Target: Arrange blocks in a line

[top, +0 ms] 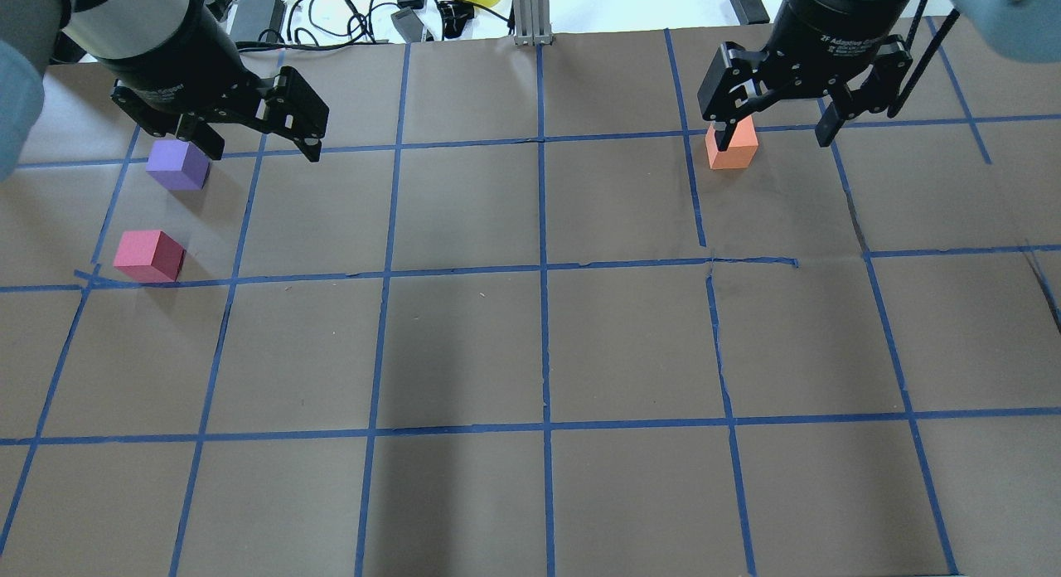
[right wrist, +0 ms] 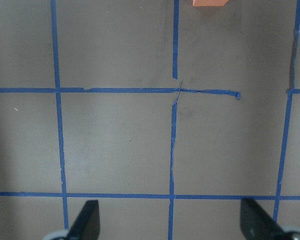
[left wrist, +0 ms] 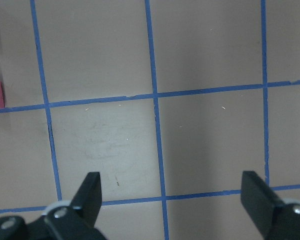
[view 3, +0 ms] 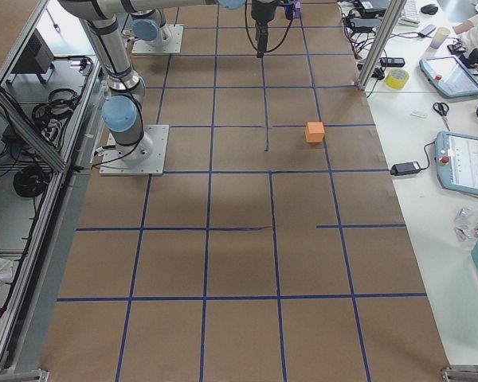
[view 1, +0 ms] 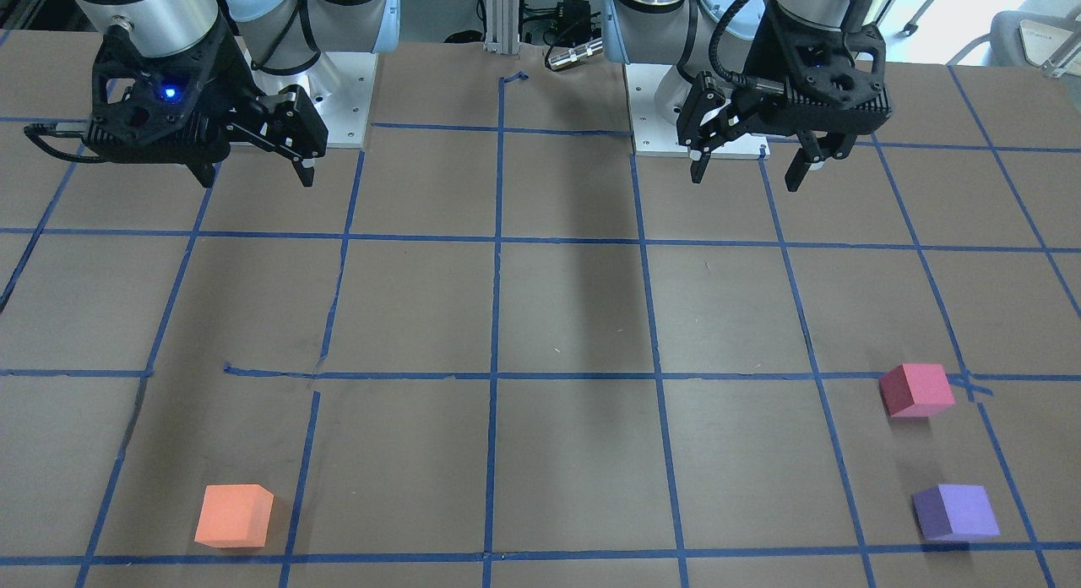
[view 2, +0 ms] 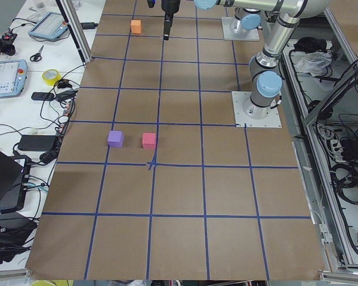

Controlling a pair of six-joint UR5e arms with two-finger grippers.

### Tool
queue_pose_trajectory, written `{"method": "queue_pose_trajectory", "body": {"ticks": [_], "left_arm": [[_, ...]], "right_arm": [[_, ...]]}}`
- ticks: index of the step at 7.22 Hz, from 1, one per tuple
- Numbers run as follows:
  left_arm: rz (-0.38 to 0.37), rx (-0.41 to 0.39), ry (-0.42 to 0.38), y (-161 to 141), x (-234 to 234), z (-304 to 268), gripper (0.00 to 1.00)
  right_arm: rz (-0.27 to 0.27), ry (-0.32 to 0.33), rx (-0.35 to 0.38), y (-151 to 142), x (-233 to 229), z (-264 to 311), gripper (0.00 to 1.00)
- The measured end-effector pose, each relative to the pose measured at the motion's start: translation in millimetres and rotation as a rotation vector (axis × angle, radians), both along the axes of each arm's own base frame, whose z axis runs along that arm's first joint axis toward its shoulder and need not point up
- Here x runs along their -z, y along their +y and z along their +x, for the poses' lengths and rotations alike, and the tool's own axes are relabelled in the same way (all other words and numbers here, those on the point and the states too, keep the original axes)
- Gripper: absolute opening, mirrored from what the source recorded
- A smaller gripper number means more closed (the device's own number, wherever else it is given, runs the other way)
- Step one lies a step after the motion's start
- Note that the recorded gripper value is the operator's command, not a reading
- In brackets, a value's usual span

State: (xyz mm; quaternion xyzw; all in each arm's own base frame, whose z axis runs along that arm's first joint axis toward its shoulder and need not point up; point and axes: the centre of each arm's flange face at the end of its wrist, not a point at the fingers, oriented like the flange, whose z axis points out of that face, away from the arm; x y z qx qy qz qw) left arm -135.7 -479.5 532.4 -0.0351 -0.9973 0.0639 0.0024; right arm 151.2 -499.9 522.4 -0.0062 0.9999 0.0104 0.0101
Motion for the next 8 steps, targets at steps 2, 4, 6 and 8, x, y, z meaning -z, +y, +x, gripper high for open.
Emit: {"method": "queue_pose_trajectory", "body": {"ticks": [2, 4, 6, 8], "left_arm": [[0.0, 0.0, 0.0, 0.0, 0.0, 0.1, 1.0], [0.0, 0.001, 0.0, 0.0, -0.1, 0.1, 1.0], [0.0, 0.0, 0.001, -0.1, 0.0, 0.0, 1.0], [0.0, 0.0, 0.0, -0.2, 0.2, -0.1, 1.0]], "right_arm": [[-0.001, 0.002, 0.002, 0.4, -0.3, 0.1, 1.0], [-0.001, 0.008, 0.003, 0.6, -0.5, -0.6, 1.0], [-0.002, 0.012, 0.004, 0.4, -0.5, -1.5, 1.0], [-0.001, 0.013, 0.006, 0.5, -0.5, -2.7, 1.0]]}}
